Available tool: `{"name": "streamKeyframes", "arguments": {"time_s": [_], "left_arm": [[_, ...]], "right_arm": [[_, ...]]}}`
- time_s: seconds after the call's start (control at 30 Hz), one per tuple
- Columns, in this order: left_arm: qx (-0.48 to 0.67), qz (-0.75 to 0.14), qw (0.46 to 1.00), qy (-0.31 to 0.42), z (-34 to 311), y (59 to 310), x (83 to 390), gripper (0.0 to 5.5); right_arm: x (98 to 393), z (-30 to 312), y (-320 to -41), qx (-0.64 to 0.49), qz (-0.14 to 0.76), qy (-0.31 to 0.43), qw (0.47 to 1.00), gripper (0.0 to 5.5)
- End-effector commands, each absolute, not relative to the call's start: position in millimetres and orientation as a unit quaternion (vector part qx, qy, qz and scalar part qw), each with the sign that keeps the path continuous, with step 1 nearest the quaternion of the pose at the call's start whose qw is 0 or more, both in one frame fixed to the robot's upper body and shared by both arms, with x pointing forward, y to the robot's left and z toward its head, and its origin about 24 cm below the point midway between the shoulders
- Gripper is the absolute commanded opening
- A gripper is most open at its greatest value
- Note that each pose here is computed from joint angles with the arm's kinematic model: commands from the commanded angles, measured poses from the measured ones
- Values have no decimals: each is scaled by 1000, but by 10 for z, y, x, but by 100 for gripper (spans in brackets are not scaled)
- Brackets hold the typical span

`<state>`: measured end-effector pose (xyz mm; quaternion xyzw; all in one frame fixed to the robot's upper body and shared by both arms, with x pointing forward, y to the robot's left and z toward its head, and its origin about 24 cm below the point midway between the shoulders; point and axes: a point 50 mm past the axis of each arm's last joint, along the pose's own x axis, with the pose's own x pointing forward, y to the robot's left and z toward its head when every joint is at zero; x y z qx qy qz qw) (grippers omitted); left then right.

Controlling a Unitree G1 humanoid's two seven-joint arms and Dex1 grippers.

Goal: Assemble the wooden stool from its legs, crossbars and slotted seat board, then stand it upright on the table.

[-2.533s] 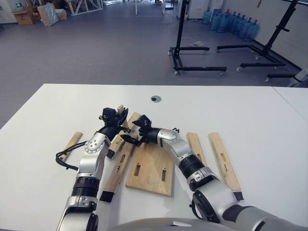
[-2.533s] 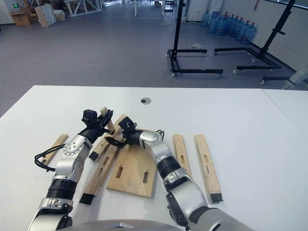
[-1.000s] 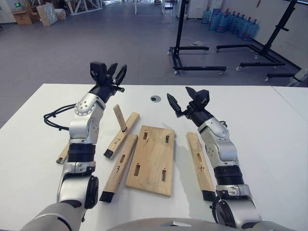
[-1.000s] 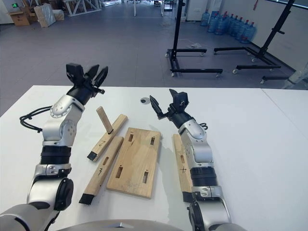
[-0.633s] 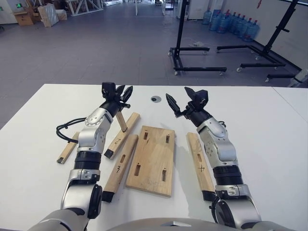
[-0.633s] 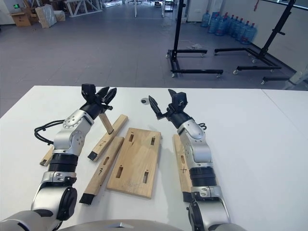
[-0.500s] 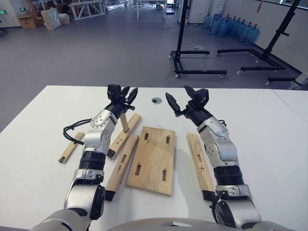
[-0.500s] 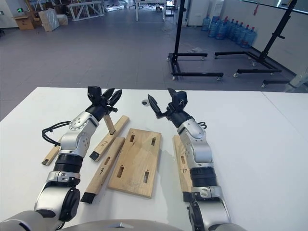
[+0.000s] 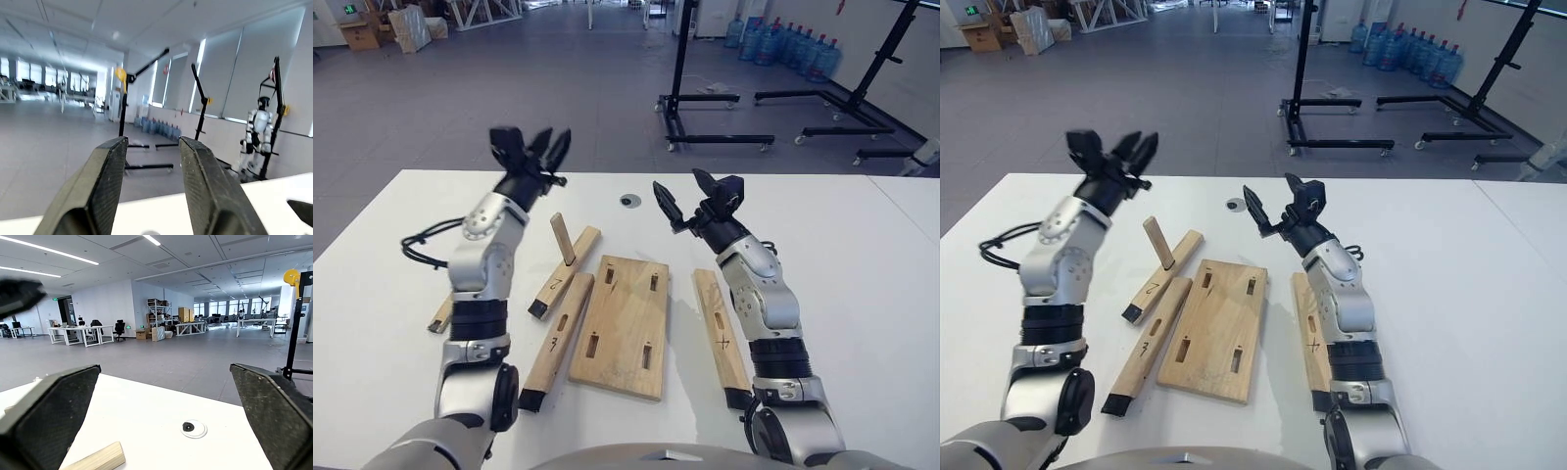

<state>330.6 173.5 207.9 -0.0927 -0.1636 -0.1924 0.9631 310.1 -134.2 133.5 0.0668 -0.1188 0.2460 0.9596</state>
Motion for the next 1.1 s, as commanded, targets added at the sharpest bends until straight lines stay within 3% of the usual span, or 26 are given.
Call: {"name": "streamKeyframes", "arguments": {"time_s": [0.03, 0.13, 0.2, 0.3, 0.43, 0.83, 1.0, 1.1], "left_arm": [[-29, -135, 984, -114, 1900, 2215, 3200, 188], [4, -99, 994, -38, 1528, 2591, 2919, 188], [4, -104, 994, 29, 1212, 2690, 2699, 188], [-9, -145, 982, 123, 751, 2586, 2391, 188], [-44, -196, 965, 169, 557, 2361, 2189, 188], [-11, -289, 938, 193, 439, 2053, 2025, 188], [17, -266, 939, 219, 180, 2190, 2050, 188], [16, -243, 951, 192, 127, 2299, 2136, 207]], "right_arm": [[3030, 1287, -1383, 68, 235, -109, 964, 487], [2953, 1266, -1425, 69, 225, -104, 966, 487], [2882, 1241, -1471, 72, 211, -99, 970, 487], [2811, 1181, -1479, 74, 201, -85, 973, 487], [2786, 1164, -1449, 75, 196, -79, 975, 487], [2802, 1169, -1377, 66, 205, -72, 974, 487], [2793, 1189, -1348, 66, 211, -75, 972, 487], [2787, 1196, -1321, 68, 215, -77, 971, 487]]}}
